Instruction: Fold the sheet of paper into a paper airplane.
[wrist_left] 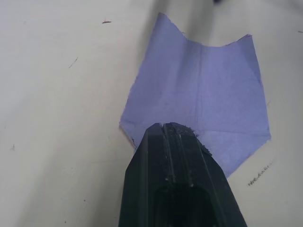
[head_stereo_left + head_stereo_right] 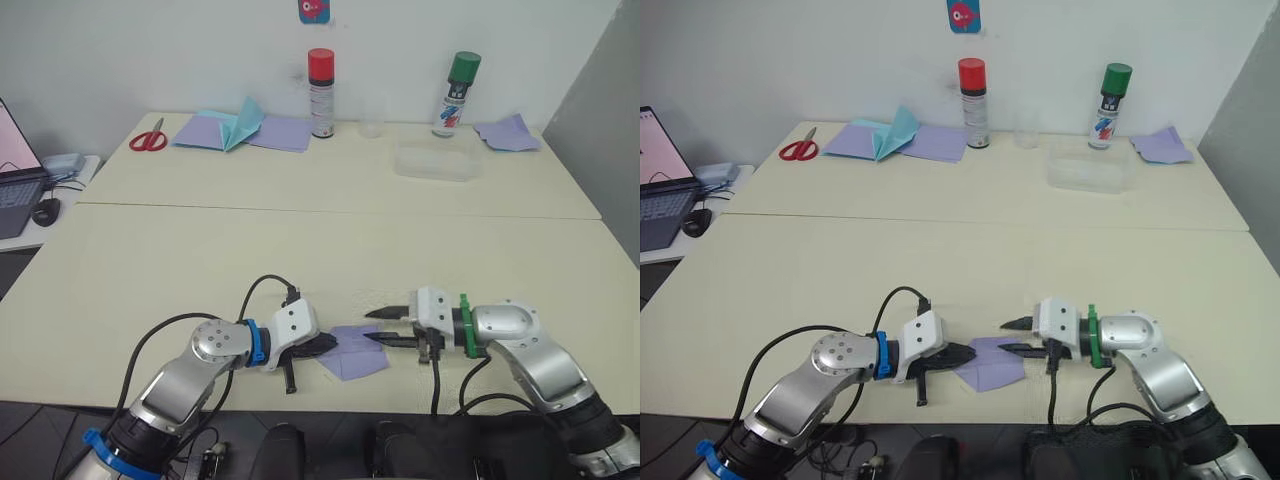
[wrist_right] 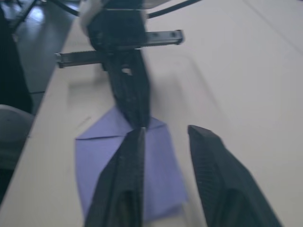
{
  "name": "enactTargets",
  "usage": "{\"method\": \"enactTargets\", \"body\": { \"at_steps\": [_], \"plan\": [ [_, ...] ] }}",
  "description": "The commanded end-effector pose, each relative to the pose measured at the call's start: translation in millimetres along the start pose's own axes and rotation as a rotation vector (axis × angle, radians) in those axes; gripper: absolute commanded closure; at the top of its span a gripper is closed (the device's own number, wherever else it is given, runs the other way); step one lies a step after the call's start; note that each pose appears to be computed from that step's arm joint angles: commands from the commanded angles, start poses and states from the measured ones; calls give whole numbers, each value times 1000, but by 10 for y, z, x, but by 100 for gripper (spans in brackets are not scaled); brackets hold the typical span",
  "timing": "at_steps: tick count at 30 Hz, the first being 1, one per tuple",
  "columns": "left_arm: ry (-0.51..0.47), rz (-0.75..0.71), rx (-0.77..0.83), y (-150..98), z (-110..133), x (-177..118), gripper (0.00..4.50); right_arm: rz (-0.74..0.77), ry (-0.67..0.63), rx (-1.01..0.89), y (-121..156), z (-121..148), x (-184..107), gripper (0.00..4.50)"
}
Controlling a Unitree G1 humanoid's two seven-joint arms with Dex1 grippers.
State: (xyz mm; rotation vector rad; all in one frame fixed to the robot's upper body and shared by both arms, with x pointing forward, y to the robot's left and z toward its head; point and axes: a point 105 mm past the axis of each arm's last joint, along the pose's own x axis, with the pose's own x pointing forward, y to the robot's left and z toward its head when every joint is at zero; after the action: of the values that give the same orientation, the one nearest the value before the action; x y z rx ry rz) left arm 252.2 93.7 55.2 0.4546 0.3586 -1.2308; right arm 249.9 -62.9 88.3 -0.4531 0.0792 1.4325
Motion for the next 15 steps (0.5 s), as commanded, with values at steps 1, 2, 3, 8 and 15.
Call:
{"method": "enactTargets", "body": {
  "at_steps": [1, 2, 3, 8, 15],
  "plan": [
    [124, -29, -61, -105, -333, 50, 450, 23, 7, -21, -3, -24, 123, 443],
    [125, -29, -61, -112, -330, 42, 450, 19, 22, -11, -13, -73, 160, 443],
    [124, -29, -65, -119, -326, 34, 450, 11, 36, -5, -24, -112, 185, 443],
    [134, -38, -68, -163, -343, 2, 450, 3, 97, 5, -8, -268, 214, 443],
    [143, -40, -69, -193, -362, -22, 450, 33, 176, -8, 98, -460, 67, 443]
  ]
}}
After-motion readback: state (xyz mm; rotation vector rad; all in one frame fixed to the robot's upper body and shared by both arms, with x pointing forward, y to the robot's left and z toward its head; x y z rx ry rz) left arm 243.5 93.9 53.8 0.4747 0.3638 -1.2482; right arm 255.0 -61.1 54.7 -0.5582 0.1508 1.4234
